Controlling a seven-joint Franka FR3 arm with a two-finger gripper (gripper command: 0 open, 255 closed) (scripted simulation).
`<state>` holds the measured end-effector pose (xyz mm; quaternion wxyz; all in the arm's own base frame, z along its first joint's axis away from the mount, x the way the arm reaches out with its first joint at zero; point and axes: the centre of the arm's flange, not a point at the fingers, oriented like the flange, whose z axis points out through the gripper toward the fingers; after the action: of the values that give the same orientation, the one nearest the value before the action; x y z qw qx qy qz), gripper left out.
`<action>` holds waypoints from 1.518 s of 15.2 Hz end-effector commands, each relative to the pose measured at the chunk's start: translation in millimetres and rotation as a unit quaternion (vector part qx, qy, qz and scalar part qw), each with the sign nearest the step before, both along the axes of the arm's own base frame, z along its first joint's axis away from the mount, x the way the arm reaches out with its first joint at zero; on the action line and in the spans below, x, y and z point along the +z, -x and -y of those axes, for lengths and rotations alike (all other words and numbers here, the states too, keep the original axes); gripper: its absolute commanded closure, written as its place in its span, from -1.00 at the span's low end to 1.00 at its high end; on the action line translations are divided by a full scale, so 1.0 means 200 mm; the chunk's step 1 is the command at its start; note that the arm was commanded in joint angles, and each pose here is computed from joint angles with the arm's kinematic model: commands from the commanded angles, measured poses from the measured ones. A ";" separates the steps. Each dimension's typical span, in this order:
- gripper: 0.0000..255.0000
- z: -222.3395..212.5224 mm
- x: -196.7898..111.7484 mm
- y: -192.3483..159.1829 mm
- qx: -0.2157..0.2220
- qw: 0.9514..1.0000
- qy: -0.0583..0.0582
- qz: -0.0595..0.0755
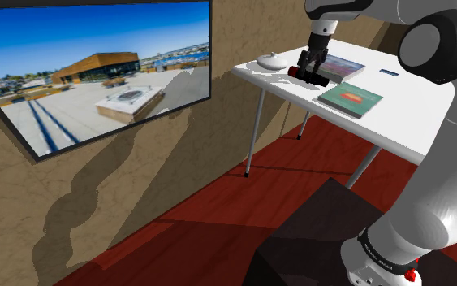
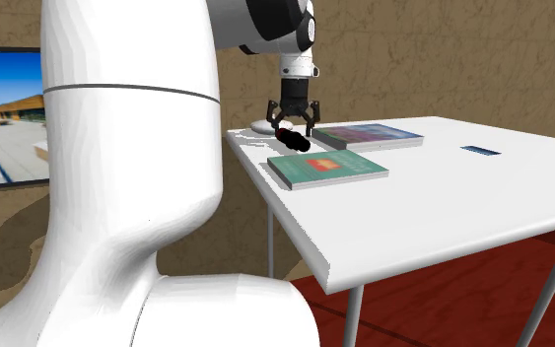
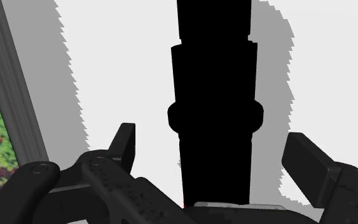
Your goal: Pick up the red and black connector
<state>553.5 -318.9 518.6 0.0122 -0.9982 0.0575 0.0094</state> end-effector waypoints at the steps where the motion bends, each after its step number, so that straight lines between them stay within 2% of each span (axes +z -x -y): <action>1: 1.00 0.00 -0.01 0.00 0.000 1.000 0.000 0.000; 10: 1.00 0.00 -0.01 0.00 0.000 1.000 0.000 0.000; 23: 1.00 0.00 0.33 0.00 0.000 1.000 0.000 0.000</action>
<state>554.4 -319.6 580.4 0.0121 -0.9982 0.0576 0.0091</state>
